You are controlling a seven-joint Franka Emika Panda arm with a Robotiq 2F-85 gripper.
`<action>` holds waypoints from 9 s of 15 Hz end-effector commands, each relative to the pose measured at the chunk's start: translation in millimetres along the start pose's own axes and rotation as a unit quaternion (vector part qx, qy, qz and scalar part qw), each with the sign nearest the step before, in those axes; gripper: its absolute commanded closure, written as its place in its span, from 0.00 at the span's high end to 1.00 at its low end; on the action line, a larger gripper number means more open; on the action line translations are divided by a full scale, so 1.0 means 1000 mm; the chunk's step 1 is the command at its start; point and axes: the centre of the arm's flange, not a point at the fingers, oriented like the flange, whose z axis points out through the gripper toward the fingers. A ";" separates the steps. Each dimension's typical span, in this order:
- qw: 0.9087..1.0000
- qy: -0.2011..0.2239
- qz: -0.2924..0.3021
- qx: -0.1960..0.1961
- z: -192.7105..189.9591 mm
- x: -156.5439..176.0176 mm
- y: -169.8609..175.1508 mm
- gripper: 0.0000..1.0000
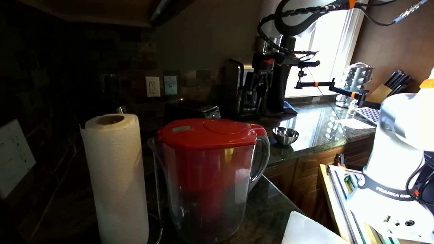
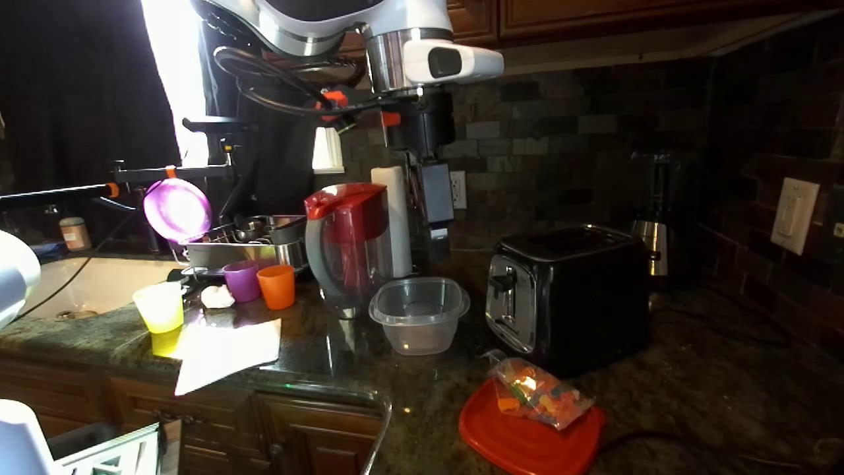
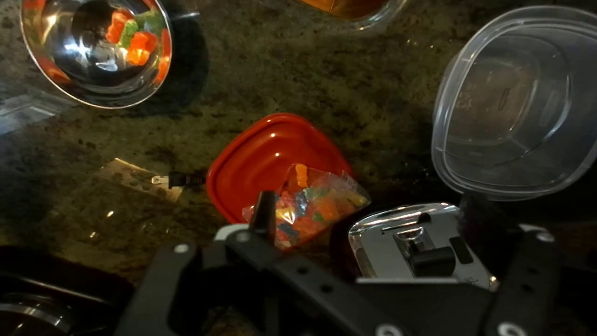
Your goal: Put some of the contents of the plastic bag into the plastic bowl
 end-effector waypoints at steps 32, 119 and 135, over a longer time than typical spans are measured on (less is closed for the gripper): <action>0.958 -0.031 0.285 0.005 0.120 0.114 0.065 1.00; 0.958 -0.083 0.117 0.247 0.069 0.024 -0.090 0.03; 0.939 -0.029 0.050 0.339 0.068 0.010 -0.077 0.03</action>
